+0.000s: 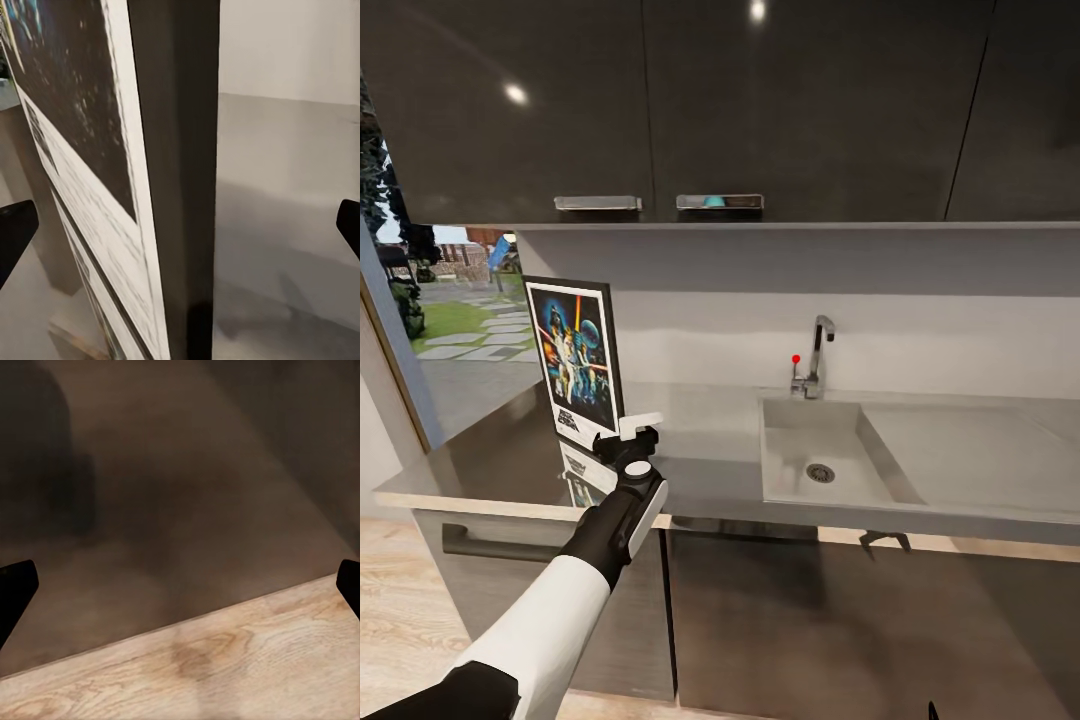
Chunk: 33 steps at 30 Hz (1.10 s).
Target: Pick up the poster from the kitchen countertop and hang it on one of the wall nails in the kitchen.
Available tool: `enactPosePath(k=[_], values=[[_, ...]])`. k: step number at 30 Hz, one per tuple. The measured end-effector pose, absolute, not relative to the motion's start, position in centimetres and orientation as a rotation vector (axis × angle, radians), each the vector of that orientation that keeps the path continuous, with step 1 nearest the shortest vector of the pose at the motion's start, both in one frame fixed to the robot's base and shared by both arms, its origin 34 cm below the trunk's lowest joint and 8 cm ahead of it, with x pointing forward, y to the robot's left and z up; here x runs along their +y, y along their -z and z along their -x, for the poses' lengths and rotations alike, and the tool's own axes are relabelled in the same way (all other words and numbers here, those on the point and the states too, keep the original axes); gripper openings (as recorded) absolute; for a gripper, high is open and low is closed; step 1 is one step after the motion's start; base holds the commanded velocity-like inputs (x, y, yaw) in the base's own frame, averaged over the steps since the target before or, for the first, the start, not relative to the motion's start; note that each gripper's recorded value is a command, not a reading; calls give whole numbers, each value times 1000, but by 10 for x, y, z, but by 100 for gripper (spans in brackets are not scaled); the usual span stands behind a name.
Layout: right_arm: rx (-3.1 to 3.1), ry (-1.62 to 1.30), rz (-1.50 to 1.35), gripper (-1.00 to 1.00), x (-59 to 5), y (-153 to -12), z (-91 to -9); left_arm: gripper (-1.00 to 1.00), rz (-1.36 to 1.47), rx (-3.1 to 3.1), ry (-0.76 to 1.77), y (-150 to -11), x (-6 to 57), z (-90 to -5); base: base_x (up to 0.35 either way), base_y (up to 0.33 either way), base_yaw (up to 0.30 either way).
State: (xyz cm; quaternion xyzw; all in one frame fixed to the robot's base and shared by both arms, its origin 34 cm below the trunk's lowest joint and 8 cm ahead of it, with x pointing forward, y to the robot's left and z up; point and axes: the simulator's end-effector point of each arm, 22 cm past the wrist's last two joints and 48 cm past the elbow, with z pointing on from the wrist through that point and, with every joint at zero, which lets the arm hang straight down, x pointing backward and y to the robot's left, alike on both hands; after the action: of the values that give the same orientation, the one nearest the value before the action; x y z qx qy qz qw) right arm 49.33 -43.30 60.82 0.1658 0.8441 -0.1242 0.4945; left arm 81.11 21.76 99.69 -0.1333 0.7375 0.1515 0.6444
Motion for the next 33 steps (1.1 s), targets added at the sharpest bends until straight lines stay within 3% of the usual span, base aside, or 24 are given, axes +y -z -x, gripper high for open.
enactPosePath(k=[33], values=[[2048, 300, -401, 100, -432, -608, -493, 100, 329, 1675, -367, -998, 224, -809, 22, 0, 0]])
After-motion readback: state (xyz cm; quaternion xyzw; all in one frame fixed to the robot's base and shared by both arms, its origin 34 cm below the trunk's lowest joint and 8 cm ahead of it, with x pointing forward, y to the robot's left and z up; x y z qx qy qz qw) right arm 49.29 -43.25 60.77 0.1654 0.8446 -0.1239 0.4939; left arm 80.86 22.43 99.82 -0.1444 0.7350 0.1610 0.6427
